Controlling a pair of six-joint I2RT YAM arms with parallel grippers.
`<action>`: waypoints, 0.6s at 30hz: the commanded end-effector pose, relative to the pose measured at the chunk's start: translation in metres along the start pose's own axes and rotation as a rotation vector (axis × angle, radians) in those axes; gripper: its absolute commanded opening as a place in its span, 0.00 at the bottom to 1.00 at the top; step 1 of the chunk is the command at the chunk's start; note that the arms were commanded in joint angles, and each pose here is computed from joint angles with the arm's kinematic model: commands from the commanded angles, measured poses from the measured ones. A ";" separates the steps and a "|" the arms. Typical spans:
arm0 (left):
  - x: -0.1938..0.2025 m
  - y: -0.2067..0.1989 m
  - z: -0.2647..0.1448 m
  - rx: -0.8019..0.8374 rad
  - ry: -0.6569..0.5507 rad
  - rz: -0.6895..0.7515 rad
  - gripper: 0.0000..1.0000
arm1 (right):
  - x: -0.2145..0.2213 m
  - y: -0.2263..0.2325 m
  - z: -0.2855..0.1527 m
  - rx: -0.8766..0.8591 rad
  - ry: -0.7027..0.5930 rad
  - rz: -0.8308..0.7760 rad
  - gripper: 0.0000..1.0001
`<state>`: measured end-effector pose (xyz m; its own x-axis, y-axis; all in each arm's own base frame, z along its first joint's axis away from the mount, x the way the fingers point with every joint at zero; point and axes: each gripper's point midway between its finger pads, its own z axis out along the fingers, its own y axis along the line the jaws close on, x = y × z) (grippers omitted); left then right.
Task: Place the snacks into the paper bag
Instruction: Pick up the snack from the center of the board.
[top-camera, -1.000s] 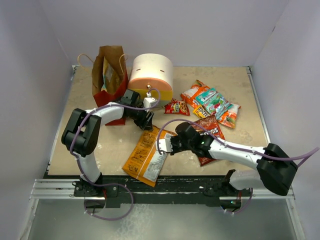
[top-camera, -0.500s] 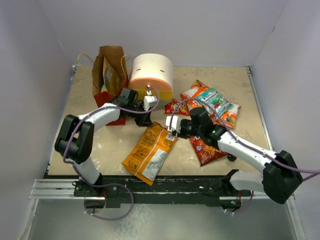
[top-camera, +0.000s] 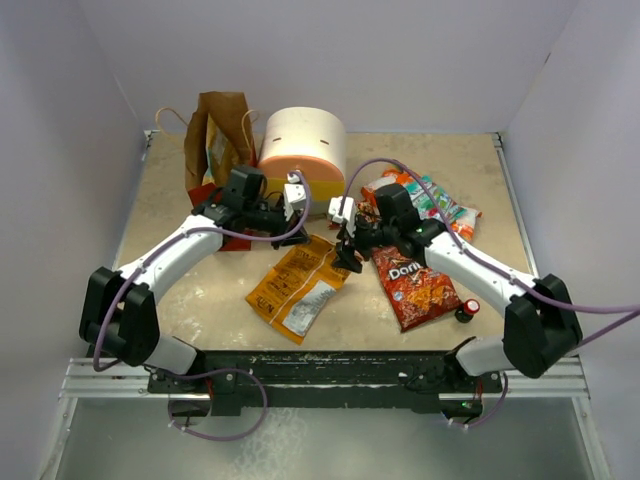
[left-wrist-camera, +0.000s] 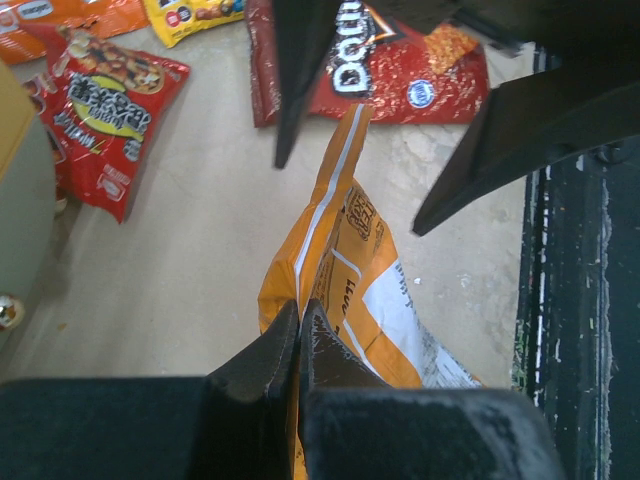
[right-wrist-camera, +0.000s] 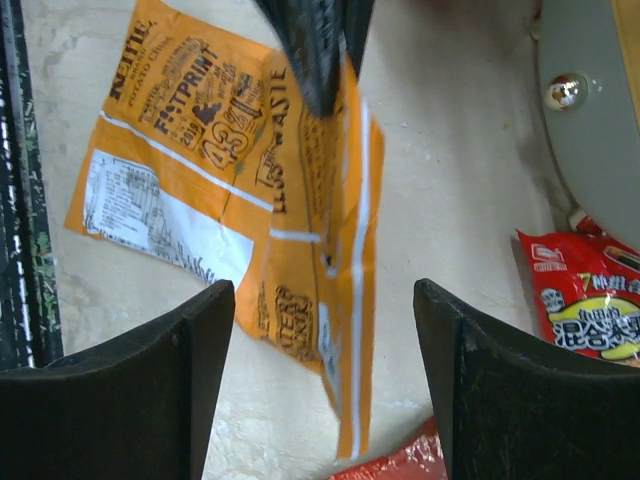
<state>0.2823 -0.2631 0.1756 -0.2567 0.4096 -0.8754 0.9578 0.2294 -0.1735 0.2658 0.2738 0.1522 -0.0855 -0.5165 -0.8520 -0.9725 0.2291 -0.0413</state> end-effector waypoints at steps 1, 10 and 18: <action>-0.039 -0.022 -0.011 0.060 -0.094 0.113 0.00 | -0.034 0.003 0.002 -0.079 -0.074 -0.002 0.75; -0.047 -0.042 -0.019 0.129 -0.139 0.154 0.00 | -0.049 0.004 0.013 -0.146 -0.126 0.040 0.29; -0.052 -0.056 -0.035 0.148 -0.153 0.268 0.43 | -0.075 0.010 -0.029 -0.078 -0.197 -0.095 0.00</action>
<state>0.2511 -0.2681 0.2156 -0.1201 0.3520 -0.9283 0.9918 0.0838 -0.0965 0.2633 0.2962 0.1737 -0.1252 -0.4413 -0.8886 -0.9862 0.1535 0.0628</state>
